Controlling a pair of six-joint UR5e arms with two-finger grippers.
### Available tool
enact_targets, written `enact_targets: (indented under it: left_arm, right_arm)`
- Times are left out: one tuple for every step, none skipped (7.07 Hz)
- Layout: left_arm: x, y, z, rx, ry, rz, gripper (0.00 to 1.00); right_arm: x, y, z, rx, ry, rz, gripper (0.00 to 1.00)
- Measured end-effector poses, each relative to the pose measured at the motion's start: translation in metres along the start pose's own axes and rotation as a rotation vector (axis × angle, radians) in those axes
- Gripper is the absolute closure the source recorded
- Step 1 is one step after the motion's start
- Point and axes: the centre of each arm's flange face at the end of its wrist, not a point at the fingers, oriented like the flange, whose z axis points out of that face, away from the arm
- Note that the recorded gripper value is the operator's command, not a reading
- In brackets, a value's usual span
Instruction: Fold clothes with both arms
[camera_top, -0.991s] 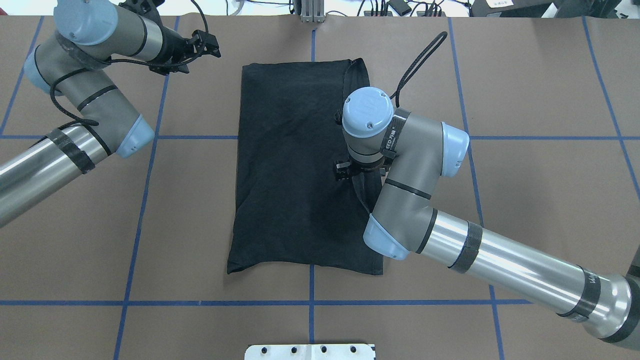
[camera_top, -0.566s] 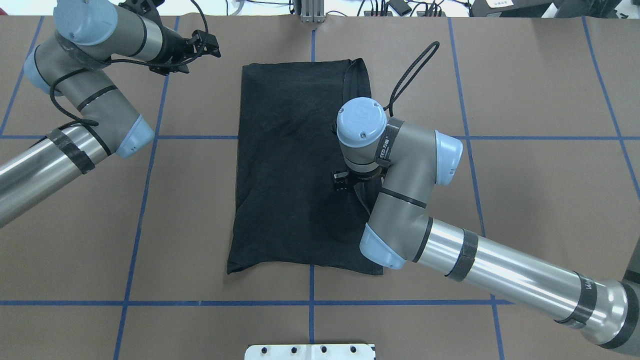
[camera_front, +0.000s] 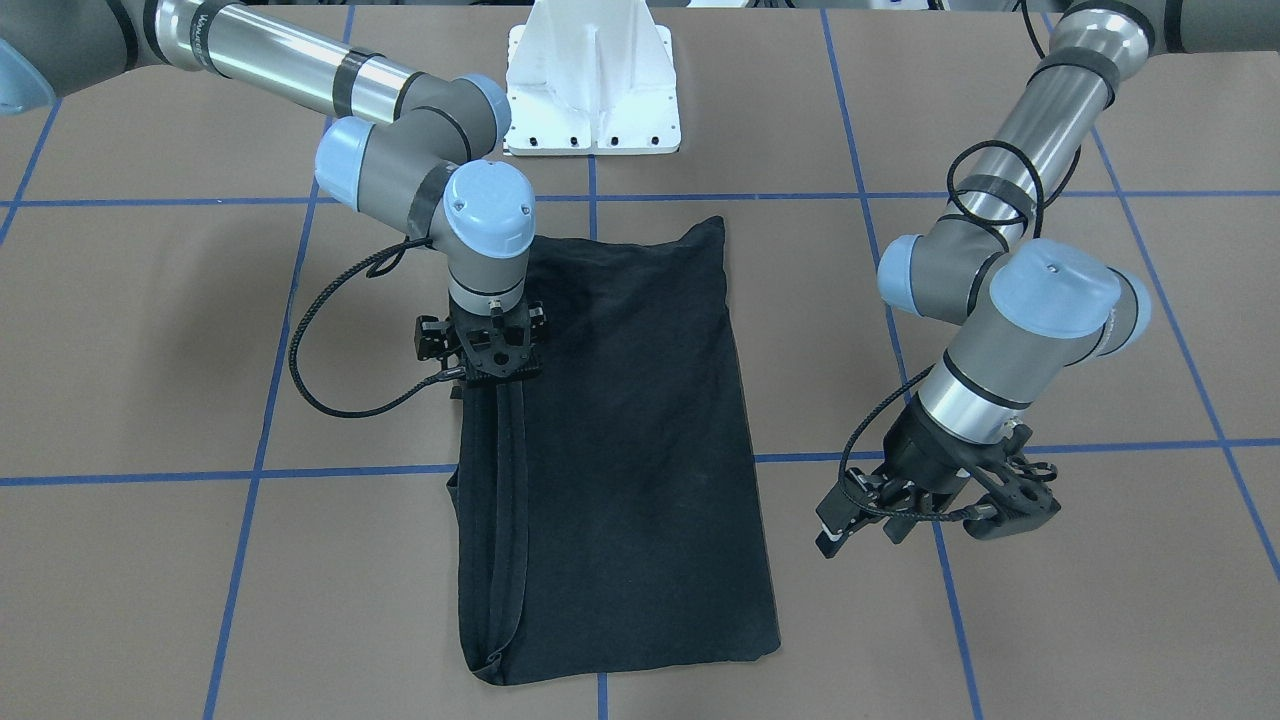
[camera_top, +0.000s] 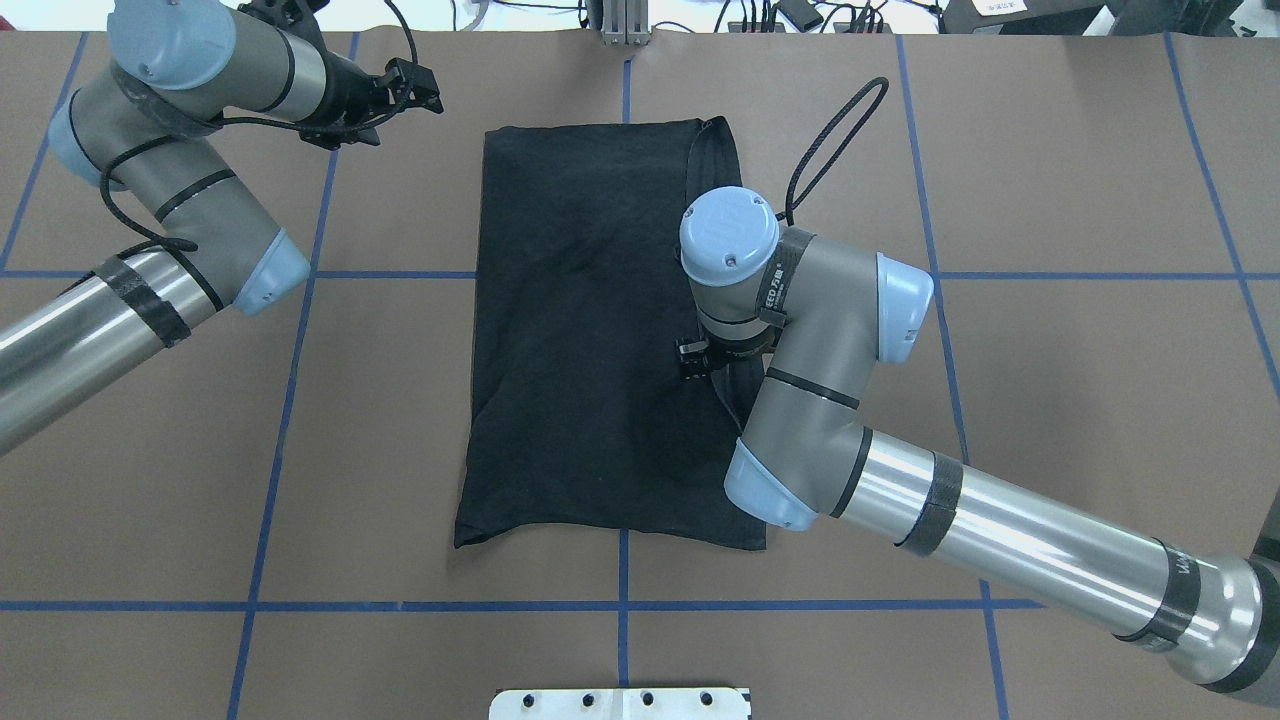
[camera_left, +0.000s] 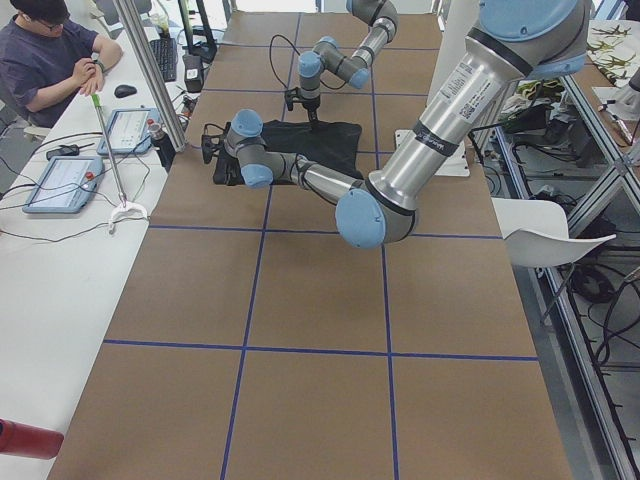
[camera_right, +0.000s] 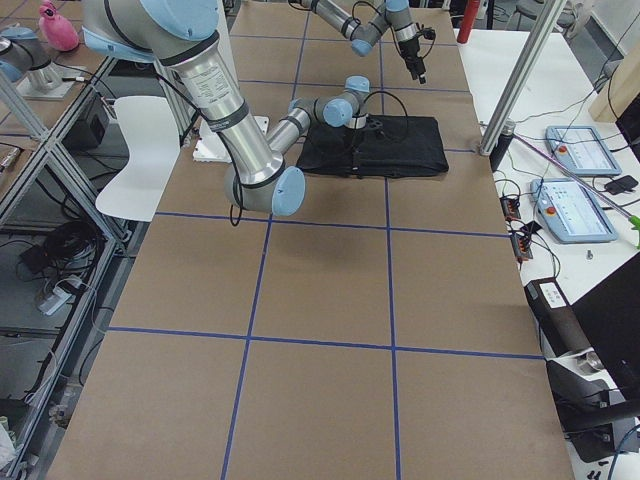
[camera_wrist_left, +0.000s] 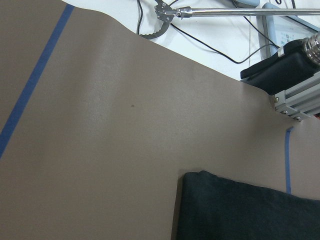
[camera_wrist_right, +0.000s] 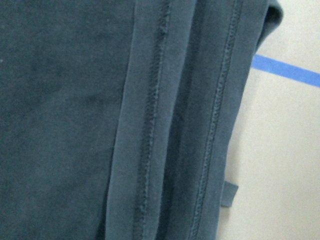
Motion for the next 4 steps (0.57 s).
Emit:
enact_targets:
  left_arm:
    - [0.000,0.000,0.000,0.000,0.001,0.000,0.00]
    - [0.001,0.000,0.000,0.000,0.001,0.000,0.00]
    - [0.002,0.001,0.000,-0.001,0.002,0.000,0.00]
    - [0.003,0.002,0.000,-0.002,0.004,0.001,0.00]
  right_arm:
    - [0.010,-0.004,0.001,-0.004,0.003,0.005,0.00]
    - [0.022,-0.010,0.000,-0.011,-0.001,0.009,0.00]
    - [0.038,-0.015,0.001,-0.022,-0.003,0.011,0.00]
    - [0.055,-0.017,0.004,-0.027,0.000,0.007,0.00]
